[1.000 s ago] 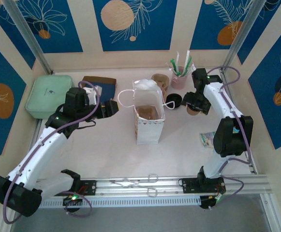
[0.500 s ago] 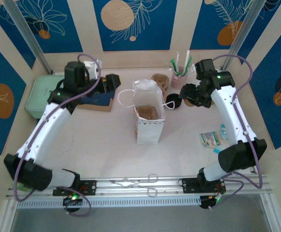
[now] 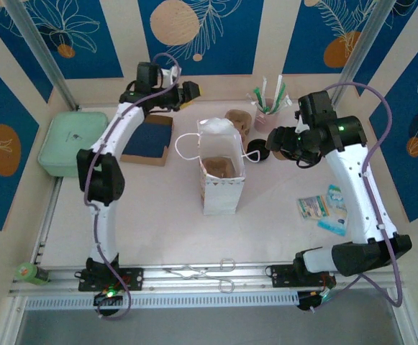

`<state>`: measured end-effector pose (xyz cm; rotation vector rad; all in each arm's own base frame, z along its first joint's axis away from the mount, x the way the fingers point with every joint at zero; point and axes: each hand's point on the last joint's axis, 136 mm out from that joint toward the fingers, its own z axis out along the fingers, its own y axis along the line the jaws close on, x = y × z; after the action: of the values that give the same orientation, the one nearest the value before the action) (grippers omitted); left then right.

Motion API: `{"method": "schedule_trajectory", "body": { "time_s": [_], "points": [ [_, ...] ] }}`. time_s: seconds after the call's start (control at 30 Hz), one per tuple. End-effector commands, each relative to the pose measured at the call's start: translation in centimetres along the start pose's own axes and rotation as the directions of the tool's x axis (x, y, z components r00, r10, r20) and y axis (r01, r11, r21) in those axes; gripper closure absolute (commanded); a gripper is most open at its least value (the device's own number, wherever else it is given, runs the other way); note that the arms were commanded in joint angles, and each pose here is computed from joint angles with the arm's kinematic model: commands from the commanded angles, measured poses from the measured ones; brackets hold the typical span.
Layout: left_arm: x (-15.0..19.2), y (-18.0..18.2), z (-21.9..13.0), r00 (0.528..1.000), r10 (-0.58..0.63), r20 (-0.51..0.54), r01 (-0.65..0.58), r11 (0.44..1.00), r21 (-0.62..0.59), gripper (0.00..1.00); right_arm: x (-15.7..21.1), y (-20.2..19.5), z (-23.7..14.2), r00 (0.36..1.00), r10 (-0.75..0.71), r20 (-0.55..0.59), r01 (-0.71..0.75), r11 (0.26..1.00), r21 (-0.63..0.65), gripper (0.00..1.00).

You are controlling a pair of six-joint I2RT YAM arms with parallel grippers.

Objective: Pack the takeout coffee

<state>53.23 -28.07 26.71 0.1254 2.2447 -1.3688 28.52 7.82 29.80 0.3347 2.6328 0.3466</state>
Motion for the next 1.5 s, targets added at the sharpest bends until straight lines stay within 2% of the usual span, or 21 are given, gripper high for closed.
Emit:
{"method": "schedule_trajectory", "body": {
  "time_s": [0.0,0.17,0.3,0.53,1.0,1.2,1.47],
  "points": [
    [1.5,-0.9,2.2,0.997,-0.03,-0.07,0.036,0.996,0.084,0.24,0.7,1.2,-1.8,0.999,-0.029,0.012,0.03,0.998,-0.06,0.45],
    [4.9,0.9,5.1,0.989,-0.076,-0.129,0.089,0.991,0.1,0.24,1.0,1.3,-2.1,0.999,-0.037,0.018,0.039,0.997,-0.065,0.45],
    [6.6,1.7,5.7,0.988,-0.097,-0.123,0.112,0.987,0.118,0.24,1.1,1.5,-2.2,0.999,-0.041,0.022,0.043,0.996,-0.076,0.45],
    [8.4,1.6,4.8,0.986,-0.136,-0.093,0.15,0.974,0.17,0.25,1.1,1.6,-2.7,0.998,-0.043,0.036,0.046,0.995,-0.086,0.45],
    [13.4,0.9,2.3,0.987,-0.14,-0.083,0.151,0.977,0.153,0.26,1.0,2.1,-3.4,0.997,-0.061,0.049,0.065,0.993,-0.1,0.46],
    [15.5,0.0,2.1,0.987,-0.128,-0.096,0.142,0.978,0.153,0.26,1.1,3.7,-4.9,0.989,-0.128,0.072,0.136,0.982,-0.129,0.46],
    [16.8,-1.4,2.6,0.986,-0.115,-0.119,0.134,0.977,0.168,0.26,3.1,8.0,-5.9,0.941,-0.332,0.063,0.338,0.927,-0.162,0.47]
  ]
}}
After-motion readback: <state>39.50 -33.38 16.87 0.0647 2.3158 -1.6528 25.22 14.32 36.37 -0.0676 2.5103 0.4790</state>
